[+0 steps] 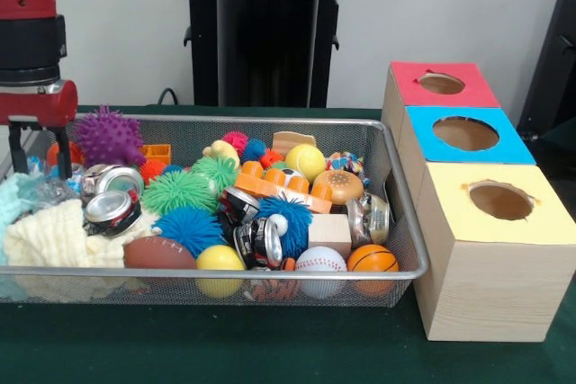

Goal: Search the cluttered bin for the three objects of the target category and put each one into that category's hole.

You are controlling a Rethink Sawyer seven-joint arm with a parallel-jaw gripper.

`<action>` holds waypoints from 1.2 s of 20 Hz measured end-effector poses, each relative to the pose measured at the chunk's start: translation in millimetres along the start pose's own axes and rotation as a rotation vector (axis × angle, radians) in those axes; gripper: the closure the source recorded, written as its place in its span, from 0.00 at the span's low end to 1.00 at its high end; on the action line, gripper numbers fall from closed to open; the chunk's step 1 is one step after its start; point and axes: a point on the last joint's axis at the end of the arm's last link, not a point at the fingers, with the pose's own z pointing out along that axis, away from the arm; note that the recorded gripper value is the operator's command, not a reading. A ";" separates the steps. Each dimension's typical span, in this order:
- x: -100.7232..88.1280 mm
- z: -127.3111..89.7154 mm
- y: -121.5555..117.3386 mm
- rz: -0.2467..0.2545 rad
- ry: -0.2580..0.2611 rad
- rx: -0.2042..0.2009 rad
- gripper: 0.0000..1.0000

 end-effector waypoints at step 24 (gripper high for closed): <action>0.7 -1.0 36.4 0.080 0.029 -0.102 1.00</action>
